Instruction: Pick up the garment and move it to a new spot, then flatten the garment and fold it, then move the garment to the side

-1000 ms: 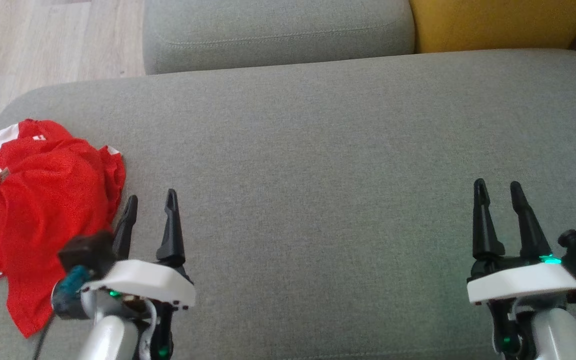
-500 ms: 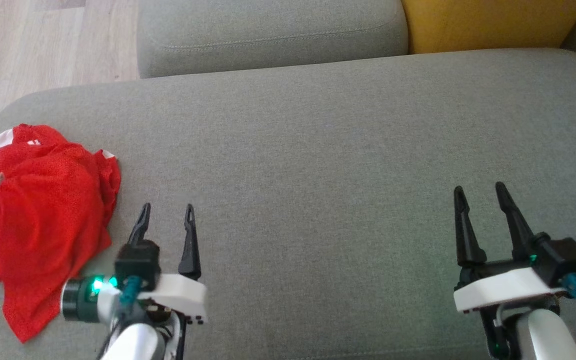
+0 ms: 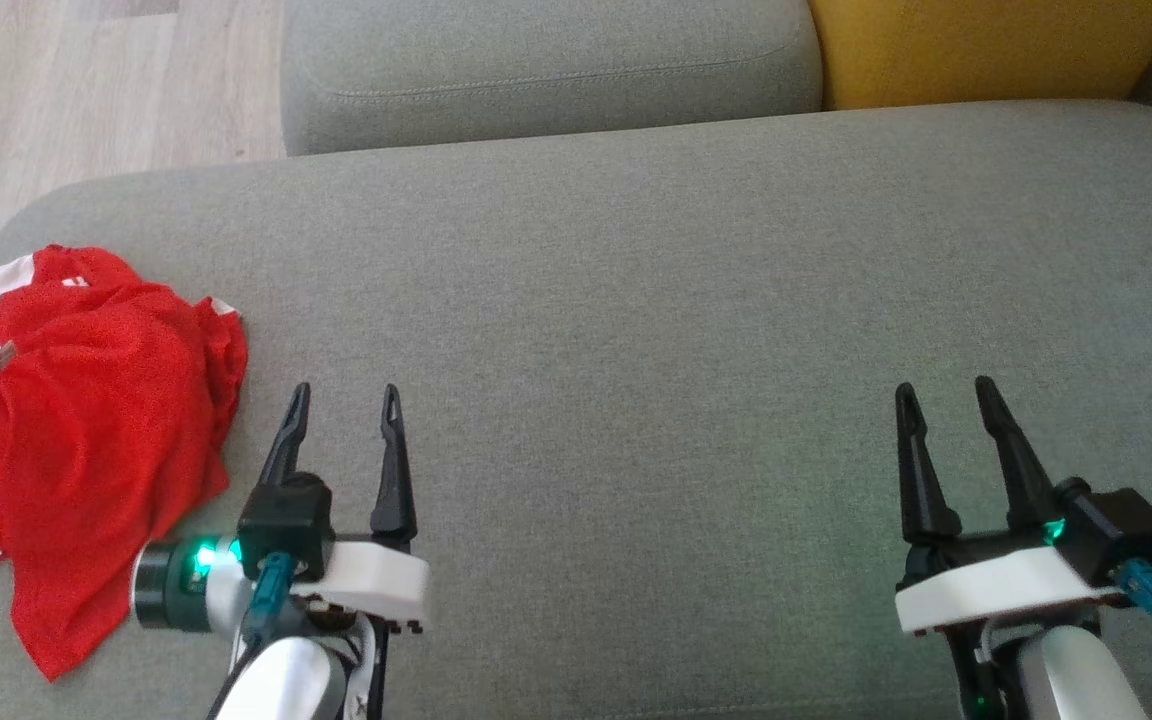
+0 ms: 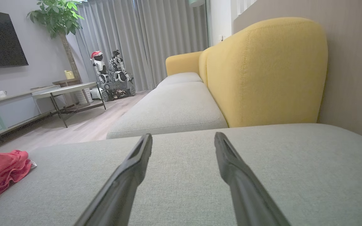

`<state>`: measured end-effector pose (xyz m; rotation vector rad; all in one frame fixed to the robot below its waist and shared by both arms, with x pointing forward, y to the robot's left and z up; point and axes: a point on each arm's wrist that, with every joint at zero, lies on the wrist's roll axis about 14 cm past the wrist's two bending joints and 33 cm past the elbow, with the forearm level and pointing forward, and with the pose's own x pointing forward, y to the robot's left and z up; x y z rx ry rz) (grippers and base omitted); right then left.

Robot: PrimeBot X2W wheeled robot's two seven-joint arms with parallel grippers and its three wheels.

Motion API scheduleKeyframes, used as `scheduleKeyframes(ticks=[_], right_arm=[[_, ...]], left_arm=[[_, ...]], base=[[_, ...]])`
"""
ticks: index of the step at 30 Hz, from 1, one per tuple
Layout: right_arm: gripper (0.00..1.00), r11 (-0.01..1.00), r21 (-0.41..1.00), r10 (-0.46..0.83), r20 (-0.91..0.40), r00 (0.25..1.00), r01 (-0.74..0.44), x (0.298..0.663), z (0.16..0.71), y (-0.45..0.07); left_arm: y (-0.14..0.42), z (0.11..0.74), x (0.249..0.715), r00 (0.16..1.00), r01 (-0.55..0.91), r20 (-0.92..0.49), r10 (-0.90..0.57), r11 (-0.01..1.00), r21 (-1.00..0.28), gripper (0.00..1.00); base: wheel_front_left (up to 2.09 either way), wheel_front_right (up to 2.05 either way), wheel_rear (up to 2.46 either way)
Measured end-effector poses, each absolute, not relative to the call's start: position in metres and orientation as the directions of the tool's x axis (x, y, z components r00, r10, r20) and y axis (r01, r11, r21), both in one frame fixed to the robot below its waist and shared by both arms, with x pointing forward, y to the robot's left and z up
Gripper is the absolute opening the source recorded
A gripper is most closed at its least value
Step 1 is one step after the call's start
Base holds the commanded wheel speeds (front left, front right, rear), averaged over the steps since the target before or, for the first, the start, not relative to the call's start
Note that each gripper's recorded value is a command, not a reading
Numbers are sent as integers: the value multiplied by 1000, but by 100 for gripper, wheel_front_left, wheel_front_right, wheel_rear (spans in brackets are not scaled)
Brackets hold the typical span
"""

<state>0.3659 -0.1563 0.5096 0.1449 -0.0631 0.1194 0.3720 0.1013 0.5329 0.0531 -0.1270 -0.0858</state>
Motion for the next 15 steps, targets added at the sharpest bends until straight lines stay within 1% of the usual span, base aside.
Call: scheduleKeyframes(ticks=[4,7,11,15], right_arm=[[100,978,171,111,61,992,-120,365,504,-156],[100,976,185,107,55,993,-116,364,501,-156],[100,980,154,117,53,992,-124,363,499,-154],[100,982,127,132,53,990,-138,362,498,-150]], left_arm=[[102,529,369,989,86,117,-90,996,33,100],[104,519,365,991,91,92,-94,995,44,100],[103,510,362,991,98,77,-105,992,84,100],[97,514,362,986,116,104,-127,988,106,100]], base=[[0,0,0],[0,0,0],[0,0,0],[0,0,0]])
